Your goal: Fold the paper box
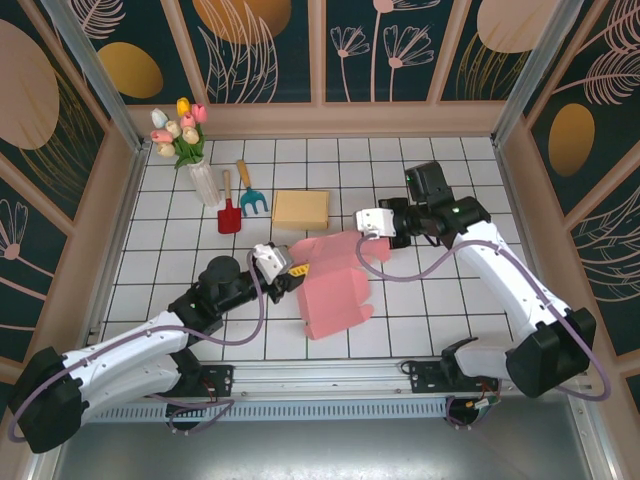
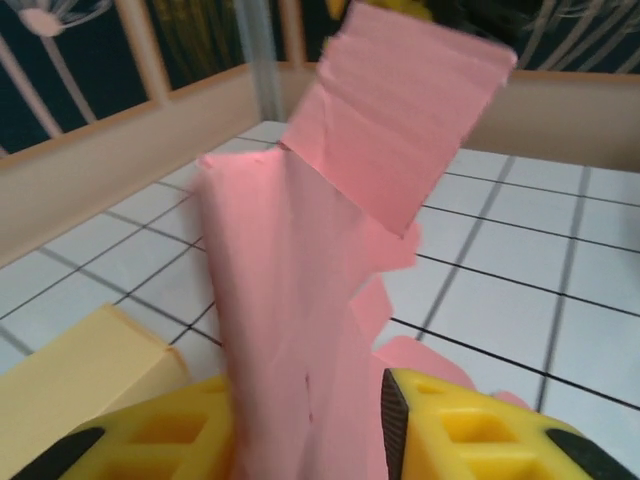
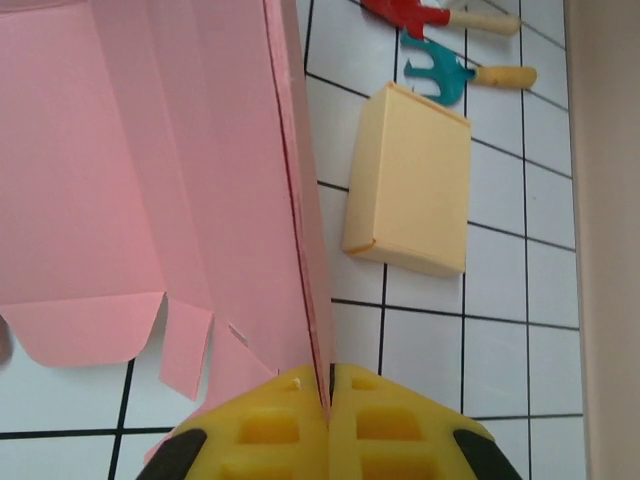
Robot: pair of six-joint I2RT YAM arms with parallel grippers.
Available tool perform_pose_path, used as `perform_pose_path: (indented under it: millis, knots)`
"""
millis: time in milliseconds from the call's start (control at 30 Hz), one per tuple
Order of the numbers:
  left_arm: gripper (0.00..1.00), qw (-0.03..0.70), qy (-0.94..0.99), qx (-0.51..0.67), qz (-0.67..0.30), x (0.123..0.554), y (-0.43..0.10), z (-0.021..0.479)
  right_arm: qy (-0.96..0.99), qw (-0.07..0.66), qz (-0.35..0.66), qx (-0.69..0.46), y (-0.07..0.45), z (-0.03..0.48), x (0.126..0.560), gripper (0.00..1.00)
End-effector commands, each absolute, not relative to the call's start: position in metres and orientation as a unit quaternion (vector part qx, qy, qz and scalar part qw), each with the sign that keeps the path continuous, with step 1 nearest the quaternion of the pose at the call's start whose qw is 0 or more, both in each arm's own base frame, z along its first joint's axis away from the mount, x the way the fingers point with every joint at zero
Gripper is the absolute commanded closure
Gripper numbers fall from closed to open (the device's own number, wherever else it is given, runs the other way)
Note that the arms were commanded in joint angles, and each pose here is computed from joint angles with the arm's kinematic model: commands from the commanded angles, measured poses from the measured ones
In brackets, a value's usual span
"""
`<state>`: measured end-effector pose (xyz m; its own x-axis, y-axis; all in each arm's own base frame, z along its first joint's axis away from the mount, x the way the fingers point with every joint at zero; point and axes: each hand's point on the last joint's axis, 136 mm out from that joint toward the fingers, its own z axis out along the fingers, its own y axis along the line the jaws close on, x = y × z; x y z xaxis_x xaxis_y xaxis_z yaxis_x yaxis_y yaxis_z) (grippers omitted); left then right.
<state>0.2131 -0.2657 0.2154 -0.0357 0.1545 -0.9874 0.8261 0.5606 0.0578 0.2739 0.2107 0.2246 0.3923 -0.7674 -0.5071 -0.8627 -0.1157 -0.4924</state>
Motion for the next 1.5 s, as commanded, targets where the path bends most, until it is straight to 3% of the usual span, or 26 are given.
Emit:
perform_pose_path:
  millis: [0, 100, 267, 600, 1067, 1467]
  knots:
    - [0.51, 0.651, 0.666, 0.243, -0.273, 0.239, -0.239, 0.267, 0.616, 0.336, 0.060, -0.710, 0.192, 0.219, 0.289, 1.00]
    - [0.47, 0.675, 0.672, 0.124, -0.277, 0.248, -0.205, 0.278, 0.668, 0.291, 0.057, -0.683, 0.176, 0.208, 0.304, 1.00]
    - [0.51, 0.666, 0.685, 0.001, -0.295, 0.252, -0.174, 0.266, 0.733, 0.213, 0.036, -0.645, 0.160, 0.181, 0.322, 1.00]
    - [0.58, 0.532, 0.768, -0.007, -0.357, 0.275, -0.238, 0.219, 0.777, 0.142, 0.034, -0.612, 0.157, 0.138, 0.341, 1.00]
    - [0.72, 0.469, 0.834, -0.006, -0.291, 0.342, -0.293, 0.161, 0.776, 0.129, 0.050, -0.615, 0.163, 0.116, 0.346, 1.00]
    - [0.77, 0.418, 0.834, 0.030, -0.359, 0.357, -0.324, 0.139, 0.765, 0.142, 0.047, -0.626, 0.166, 0.111, 0.347, 1.00]
